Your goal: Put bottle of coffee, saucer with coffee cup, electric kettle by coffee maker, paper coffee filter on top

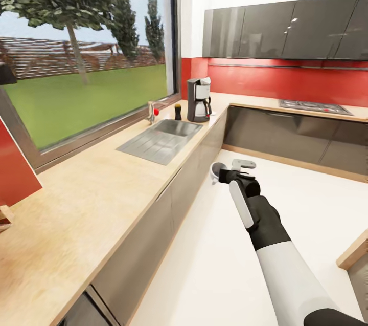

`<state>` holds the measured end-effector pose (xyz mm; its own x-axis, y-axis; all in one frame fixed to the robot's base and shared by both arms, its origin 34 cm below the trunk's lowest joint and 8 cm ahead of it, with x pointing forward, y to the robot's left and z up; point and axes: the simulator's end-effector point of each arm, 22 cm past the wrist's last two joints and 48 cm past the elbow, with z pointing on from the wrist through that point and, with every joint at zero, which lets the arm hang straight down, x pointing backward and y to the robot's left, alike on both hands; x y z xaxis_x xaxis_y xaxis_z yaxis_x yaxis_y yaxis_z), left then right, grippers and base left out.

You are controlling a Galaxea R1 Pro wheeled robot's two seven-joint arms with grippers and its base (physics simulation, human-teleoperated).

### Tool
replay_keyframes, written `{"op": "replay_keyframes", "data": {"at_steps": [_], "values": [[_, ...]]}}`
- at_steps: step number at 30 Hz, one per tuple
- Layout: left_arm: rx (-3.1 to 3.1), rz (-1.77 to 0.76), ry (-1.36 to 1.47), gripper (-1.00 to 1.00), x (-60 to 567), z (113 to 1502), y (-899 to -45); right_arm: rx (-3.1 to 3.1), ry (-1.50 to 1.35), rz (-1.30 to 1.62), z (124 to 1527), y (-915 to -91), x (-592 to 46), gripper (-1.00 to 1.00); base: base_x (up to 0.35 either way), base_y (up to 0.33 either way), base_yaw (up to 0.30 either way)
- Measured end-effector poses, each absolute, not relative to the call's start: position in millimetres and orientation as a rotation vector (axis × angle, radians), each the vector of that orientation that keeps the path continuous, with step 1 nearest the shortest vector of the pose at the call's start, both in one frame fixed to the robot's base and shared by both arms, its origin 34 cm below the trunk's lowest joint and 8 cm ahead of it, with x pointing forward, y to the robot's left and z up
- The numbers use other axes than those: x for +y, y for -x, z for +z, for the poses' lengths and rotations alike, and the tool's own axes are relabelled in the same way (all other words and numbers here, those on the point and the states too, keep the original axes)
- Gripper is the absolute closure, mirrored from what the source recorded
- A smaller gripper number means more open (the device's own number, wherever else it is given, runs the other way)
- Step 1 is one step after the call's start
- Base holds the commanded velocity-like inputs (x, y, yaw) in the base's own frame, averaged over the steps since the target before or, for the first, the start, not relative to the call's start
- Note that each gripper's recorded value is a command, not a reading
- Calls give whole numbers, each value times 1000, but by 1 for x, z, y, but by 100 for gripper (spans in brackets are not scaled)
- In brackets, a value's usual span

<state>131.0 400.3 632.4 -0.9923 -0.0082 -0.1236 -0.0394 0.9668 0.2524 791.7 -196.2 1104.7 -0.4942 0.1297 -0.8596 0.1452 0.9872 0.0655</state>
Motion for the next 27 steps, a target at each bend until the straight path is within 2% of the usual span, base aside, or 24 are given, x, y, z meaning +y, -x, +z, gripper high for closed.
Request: {"op": "replay_keyframes", "data": {"at_steps": [22,27], "values": [[2995,384,40,-100,400,632,-131,2094,-191,-19,1105,-792,-196,100,284,-180,-292],[3025,228,37,-100,368,626,-129,2094,-192,-19,1104,-792,-196,100,278,-211,-297]]}}
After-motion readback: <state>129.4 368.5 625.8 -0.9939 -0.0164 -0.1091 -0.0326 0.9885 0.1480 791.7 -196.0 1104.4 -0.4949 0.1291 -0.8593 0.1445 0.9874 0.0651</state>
